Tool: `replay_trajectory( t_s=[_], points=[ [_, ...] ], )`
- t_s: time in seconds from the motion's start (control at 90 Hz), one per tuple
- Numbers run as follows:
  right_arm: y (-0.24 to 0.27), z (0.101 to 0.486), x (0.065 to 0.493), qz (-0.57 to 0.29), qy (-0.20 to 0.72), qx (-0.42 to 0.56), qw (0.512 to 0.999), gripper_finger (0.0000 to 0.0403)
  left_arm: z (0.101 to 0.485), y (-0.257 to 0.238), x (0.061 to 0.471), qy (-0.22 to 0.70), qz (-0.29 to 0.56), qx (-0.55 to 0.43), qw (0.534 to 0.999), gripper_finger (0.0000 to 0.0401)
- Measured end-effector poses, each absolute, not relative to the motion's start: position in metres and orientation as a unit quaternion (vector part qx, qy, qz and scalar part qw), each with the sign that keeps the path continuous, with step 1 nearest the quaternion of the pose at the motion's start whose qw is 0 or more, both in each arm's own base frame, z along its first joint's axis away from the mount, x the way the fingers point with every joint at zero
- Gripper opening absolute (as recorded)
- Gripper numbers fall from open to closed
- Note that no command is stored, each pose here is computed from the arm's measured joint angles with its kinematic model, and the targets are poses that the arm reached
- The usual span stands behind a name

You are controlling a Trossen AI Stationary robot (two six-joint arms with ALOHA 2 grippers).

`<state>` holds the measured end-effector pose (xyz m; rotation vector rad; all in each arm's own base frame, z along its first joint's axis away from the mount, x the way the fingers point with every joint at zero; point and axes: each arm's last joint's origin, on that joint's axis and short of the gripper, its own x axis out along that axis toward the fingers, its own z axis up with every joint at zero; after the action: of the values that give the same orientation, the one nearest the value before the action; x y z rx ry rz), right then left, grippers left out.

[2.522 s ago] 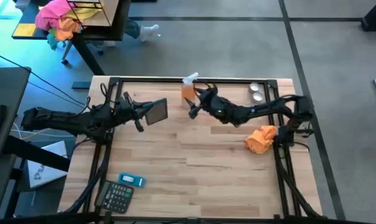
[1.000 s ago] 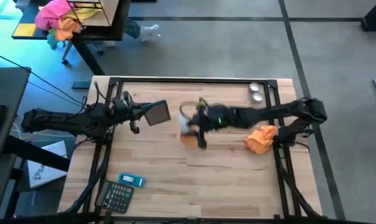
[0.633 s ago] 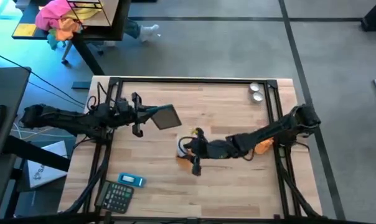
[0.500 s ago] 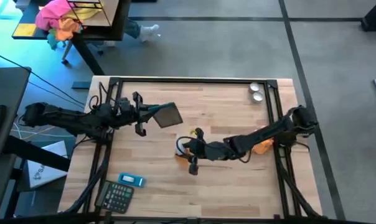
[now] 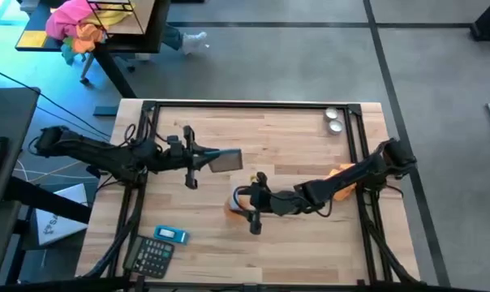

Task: Apply microfiber cloth
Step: Spray the tablet using the spray bottle

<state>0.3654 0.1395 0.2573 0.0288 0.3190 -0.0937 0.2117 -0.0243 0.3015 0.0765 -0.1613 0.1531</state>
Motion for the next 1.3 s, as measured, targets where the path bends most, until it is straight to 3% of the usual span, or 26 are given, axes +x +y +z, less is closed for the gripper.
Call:
replay_trajectory(
  t_s=[0.244,0.378,1.067,1.3],
  points=[
    [0.139,0.251,0.357,-0.035,0.220,0.044,0.974,0.0294,0.302,-0.025,0.216,-0.077,0.077,0.039,0.993,0.0009],
    [0.140,0.248,0.355,-0.043,0.235,0.006,0.971,0.0306,0.302,-0.025,0.216,-0.076,0.077,0.040,0.993,0.0009],
    [0.096,0.258,0.369,-0.023,0.223,-0.053,0.973,0.0308,0.295,-0.021,0.218,-0.039,0.084,0.054,0.994,0.0010],
    [0.091,0.267,0.375,-0.010,0.176,-0.088,0.981,0.0308,0.293,-0.018,0.218,-0.028,0.088,0.059,0.994,0.0012]
  ],
)
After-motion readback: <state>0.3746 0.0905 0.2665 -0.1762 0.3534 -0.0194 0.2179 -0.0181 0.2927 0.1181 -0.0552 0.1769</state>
